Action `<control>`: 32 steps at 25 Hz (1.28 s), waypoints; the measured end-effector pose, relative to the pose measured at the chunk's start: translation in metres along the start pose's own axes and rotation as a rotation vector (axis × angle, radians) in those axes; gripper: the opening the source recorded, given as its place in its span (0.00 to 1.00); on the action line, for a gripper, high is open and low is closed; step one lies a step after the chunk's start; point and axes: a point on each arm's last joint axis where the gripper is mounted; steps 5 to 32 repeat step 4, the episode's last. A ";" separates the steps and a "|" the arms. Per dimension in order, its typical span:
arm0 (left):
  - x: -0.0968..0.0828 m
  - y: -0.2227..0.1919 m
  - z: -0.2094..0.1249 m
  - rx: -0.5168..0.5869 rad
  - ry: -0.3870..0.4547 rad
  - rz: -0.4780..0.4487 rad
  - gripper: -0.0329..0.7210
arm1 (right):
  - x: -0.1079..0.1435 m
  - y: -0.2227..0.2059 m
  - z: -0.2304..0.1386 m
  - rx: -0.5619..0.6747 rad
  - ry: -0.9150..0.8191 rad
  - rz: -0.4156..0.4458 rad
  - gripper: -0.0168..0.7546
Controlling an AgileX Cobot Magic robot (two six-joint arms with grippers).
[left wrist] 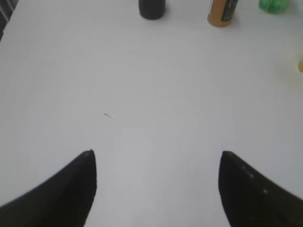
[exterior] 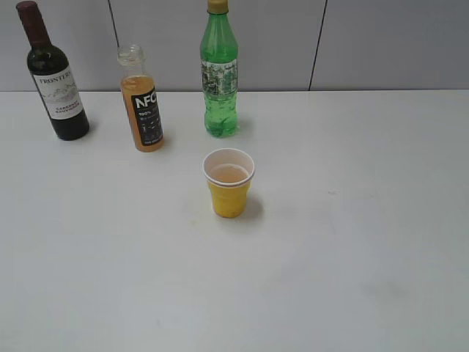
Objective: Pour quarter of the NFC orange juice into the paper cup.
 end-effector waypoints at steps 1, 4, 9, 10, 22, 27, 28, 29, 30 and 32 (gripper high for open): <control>0.000 0.003 -0.002 -0.024 0.000 0.000 0.82 | 0.000 0.000 0.000 0.000 0.000 0.000 0.79; 0.000 0.009 -0.006 -0.067 -0.001 -0.001 0.82 | 0.000 0.000 0.000 0.000 0.000 0.000 0.79; 0.000 0.009 -0.006 -0.067 -0.001 -0.001 0.82 | 0.000 0.000 0.000 0.000 0.000 0.000 0.79; 0.000 0.009 -0.006 -0.067 -0.001 -0.001 0.82 | 0.000 0.000 0.000 0.000 0.000 0.000 0.79; 0.000 0.009 -0.006 -0.067 -0.001 -0.001 0.82 | 0.000 0.000 0.000 0.000 0.000 0.000 0.79; 0.000 0.009 -0.006 -0.067 -0.001 -0.001 0.82 | 0.000 0.000 0.000 0.000 0.000 0.000 0.79; 0.000 0.009 -0.006 -0.067 -0.001 -0.001 0.82 | 0.000 0.000 0.000 0.000 0.000 0.000 0.79; 0.000 0.009 -0.006 -0.067 -0.001 -0.001 0.82 | 0.000 0.000 0.000 0.000 0.000 0.000 0.79; 0.000 0.009 -0.006 -0.067 -0.001 -0.001 0.82 | 0.000 0.000 0.000 0.000 0.000 0.000 0.79; 0.000 0.009 -0.006 -0.067 -0.001 -0.001 0.82 | 0.000 0.000 0.000 0.000 0.000 0.000 0.79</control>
Point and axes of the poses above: a point on each arm's last joint axis where the gripper is mounted, y pointing back along that axis away from the gripper, x along the wrist's bending axis when the last joint is at zero, z = x × y, and after that the axes turned 2 degrees about -y, right-handed
